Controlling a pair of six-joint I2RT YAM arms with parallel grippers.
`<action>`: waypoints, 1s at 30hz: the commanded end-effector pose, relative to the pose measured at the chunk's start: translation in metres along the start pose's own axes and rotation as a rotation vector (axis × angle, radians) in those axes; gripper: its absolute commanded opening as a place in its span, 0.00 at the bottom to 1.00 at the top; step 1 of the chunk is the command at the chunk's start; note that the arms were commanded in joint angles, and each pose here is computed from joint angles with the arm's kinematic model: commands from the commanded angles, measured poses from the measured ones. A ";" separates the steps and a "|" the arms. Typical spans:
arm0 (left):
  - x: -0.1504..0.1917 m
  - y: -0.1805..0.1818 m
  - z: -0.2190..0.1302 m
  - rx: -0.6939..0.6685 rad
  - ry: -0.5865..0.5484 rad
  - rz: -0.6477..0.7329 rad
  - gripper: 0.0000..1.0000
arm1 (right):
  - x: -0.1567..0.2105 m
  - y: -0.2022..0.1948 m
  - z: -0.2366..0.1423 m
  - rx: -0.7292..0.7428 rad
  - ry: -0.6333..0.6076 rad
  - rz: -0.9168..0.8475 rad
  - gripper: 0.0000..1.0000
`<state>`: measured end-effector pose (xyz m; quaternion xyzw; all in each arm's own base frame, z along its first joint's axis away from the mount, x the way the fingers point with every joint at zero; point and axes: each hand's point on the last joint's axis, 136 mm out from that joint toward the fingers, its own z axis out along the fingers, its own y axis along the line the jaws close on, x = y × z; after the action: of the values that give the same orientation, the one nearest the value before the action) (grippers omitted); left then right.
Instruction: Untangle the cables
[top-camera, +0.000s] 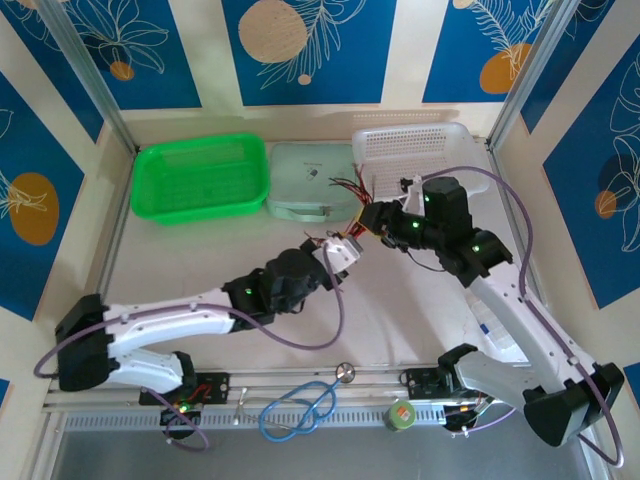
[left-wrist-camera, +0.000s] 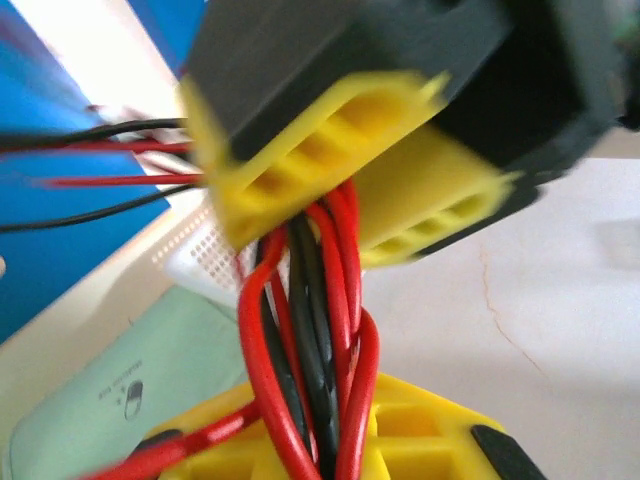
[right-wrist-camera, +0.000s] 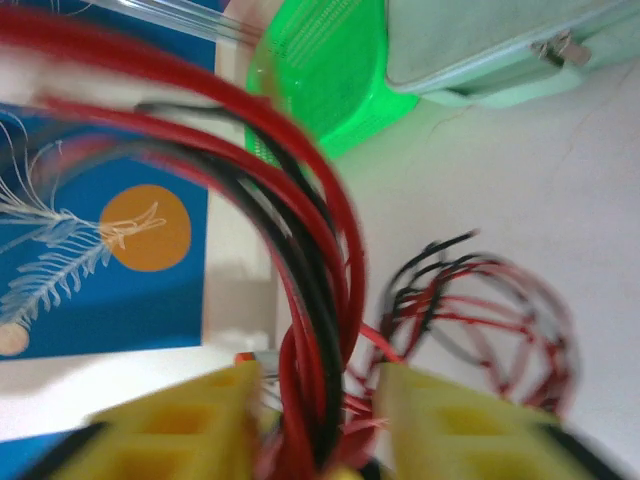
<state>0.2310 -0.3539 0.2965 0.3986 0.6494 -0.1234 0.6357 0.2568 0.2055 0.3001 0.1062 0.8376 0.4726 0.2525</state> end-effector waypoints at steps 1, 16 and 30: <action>-0.028 0.046 -0.033 0.017 -0.028 -0.202 0.00 | 0.005 -0.008 -0.011 0.002 -0.032 -0.123 0.61; -0.035 0.055 -0.066 0.470 -0.037 -0.708 0.00 | 0.039 0.008 -0.017 -0.218 -0.073 -0.537 0.80; -0.037 0.041 -0.066 0.575 -0.063 -0.786 0.00 | 0.034 0.041 0.045 -0.197 -0.090 -0.407 0.76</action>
<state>0.2085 -0.2959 0.3430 0.2747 0.6929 -0.5212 0.4156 0.2381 0.2710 0.2752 -0.0929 0.8030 0.4705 0.3538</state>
